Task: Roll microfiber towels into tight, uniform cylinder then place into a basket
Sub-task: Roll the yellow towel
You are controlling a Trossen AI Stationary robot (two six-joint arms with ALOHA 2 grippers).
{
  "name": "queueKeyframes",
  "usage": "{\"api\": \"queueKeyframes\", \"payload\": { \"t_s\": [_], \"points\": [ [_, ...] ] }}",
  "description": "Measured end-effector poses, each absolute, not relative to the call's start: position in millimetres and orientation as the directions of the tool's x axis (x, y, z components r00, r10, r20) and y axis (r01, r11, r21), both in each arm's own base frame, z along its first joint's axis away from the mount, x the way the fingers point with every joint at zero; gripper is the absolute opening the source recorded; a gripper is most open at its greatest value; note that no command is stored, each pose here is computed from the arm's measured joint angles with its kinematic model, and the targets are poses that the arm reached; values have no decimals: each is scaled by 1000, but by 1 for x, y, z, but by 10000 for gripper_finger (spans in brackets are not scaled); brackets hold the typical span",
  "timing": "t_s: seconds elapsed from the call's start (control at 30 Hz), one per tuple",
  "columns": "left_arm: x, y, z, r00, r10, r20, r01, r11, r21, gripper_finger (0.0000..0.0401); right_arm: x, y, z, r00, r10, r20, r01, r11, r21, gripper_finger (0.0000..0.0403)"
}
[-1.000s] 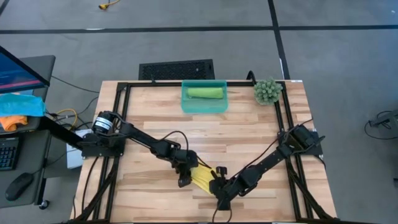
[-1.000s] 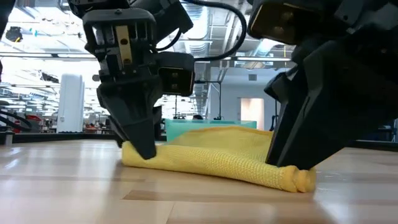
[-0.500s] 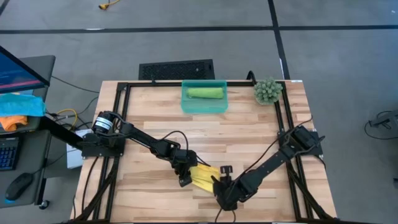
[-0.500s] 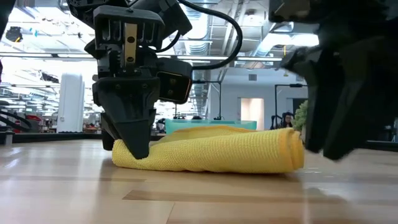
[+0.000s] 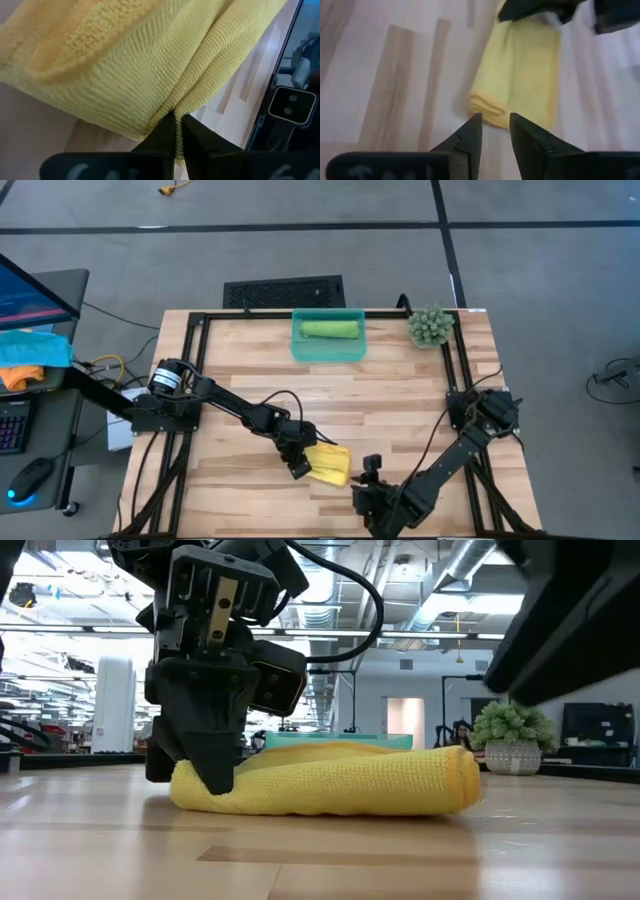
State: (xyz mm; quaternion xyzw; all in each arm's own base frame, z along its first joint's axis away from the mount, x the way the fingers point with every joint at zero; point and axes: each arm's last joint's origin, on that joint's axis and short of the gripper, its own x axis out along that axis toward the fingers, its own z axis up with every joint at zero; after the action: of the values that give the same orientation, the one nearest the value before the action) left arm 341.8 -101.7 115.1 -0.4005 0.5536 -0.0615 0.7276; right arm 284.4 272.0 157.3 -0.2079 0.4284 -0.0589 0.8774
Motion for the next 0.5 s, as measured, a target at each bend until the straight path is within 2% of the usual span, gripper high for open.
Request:
{"api": "queueKeyframes", "payload": {
  "t_s": [0.3, 0.5],
  "points": [
    [342, -102, 115, 377, -539, -754, -371, 658, -656, 9, 308, 267, 158, 602, -70, -795, -253, 928, -273, 122],
    [342, -102, 115, 373, -544, -751, -371, 655, -659, 9, 313, 261, 158, 601, -71, -796, -293, 907, -302, 122]
  ]
}}
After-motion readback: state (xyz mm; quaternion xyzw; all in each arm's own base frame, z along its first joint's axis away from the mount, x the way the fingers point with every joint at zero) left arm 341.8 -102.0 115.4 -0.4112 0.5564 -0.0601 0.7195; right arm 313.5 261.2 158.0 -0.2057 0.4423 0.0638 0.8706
